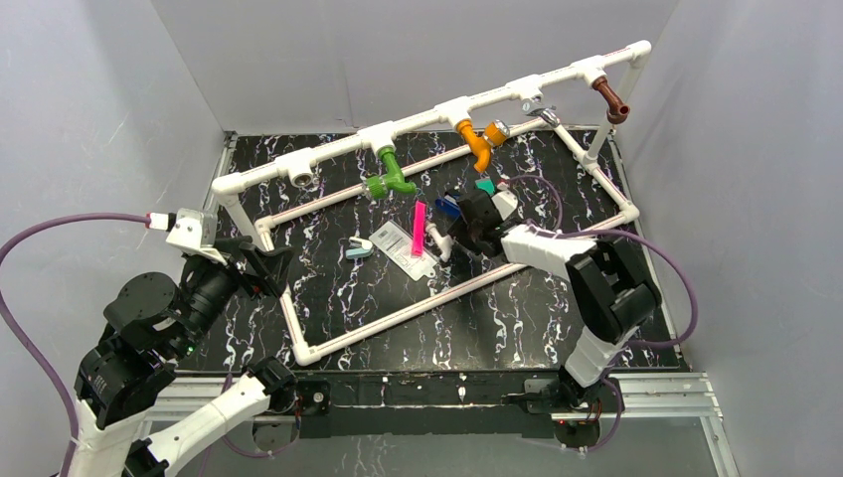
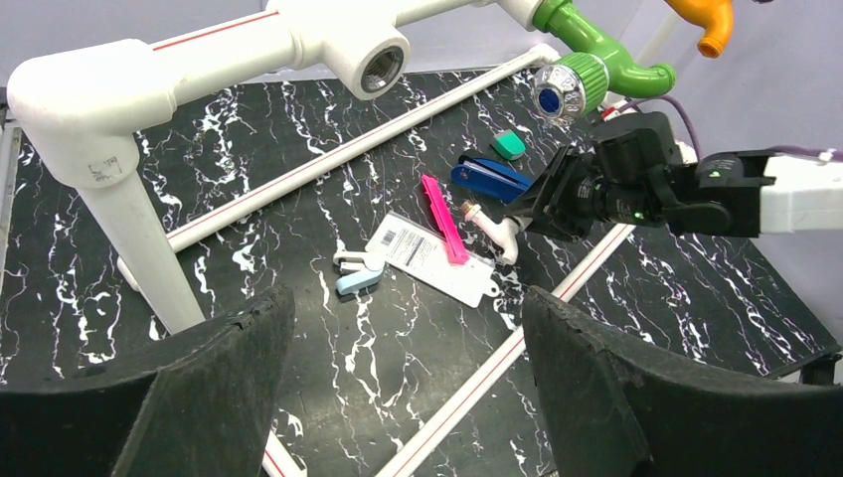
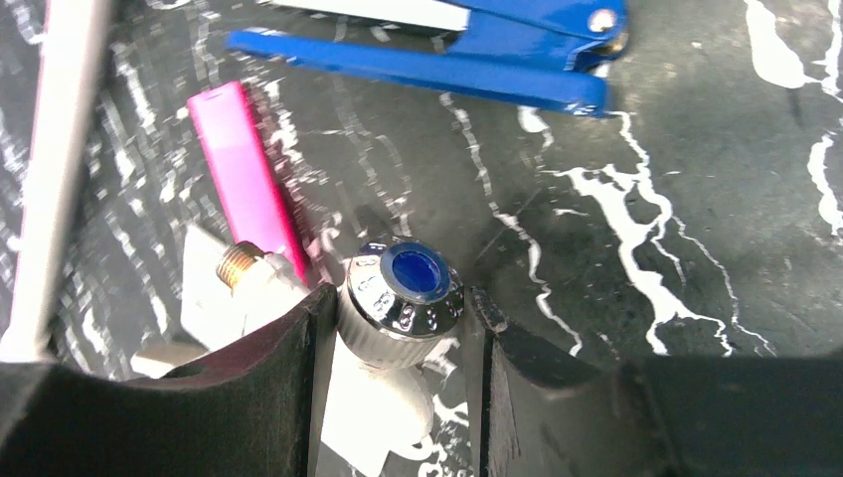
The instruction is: Install the water faucets
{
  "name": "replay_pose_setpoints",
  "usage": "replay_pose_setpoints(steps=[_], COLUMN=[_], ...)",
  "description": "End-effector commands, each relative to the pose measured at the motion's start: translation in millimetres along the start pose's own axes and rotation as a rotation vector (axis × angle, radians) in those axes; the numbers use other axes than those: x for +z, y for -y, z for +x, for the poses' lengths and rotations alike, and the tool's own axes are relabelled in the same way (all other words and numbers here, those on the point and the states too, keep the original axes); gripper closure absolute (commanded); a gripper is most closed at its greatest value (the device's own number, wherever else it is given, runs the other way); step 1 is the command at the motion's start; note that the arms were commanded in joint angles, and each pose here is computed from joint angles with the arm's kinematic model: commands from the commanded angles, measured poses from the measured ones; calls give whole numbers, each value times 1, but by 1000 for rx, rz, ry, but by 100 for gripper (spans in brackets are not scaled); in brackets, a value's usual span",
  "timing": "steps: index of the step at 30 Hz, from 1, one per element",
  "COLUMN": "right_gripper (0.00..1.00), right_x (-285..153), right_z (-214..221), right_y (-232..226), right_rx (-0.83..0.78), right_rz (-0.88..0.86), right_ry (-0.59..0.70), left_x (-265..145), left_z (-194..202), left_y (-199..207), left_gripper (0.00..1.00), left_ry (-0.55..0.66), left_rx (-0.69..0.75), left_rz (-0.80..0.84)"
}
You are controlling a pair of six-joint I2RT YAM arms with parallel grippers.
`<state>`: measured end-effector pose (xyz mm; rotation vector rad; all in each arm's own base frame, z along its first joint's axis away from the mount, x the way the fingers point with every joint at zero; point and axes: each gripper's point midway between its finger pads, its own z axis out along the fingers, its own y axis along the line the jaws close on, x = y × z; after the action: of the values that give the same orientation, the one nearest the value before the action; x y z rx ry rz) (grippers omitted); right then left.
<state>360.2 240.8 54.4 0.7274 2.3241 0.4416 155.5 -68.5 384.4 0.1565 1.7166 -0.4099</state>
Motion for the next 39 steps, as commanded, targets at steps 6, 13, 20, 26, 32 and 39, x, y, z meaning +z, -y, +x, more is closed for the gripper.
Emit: replay_pose_setpoints(steps=[6,13,20,26,32,39], right_gripper=[99,99,99,99,99,99], right_x=[-64,-120,-177,-216,-243,-267], right_z=[-18,-6,17,51,83,106], right_y=[-64,-76,-81,-82,-86,-94], right_rx=[-86,-194,-314,-416,-504,-550], right_rz=[-393,-577,-723,-835,-943,-1025], right_ry=[15,-6,-26,-40,-64,-92], left_x=[0,1,-1,-6,-6,-13], left_z=[-2,8,27,55,96,141], left_y=[2,15,31,36,47,57], left_gripper=[18,19,18,18,18,19], left_ry=[7,-47,-150,-262,-387,-532], left_rx=[-50,-96,-160,-210,-264,-333], left_rz=[0,51,116,129,171,202])
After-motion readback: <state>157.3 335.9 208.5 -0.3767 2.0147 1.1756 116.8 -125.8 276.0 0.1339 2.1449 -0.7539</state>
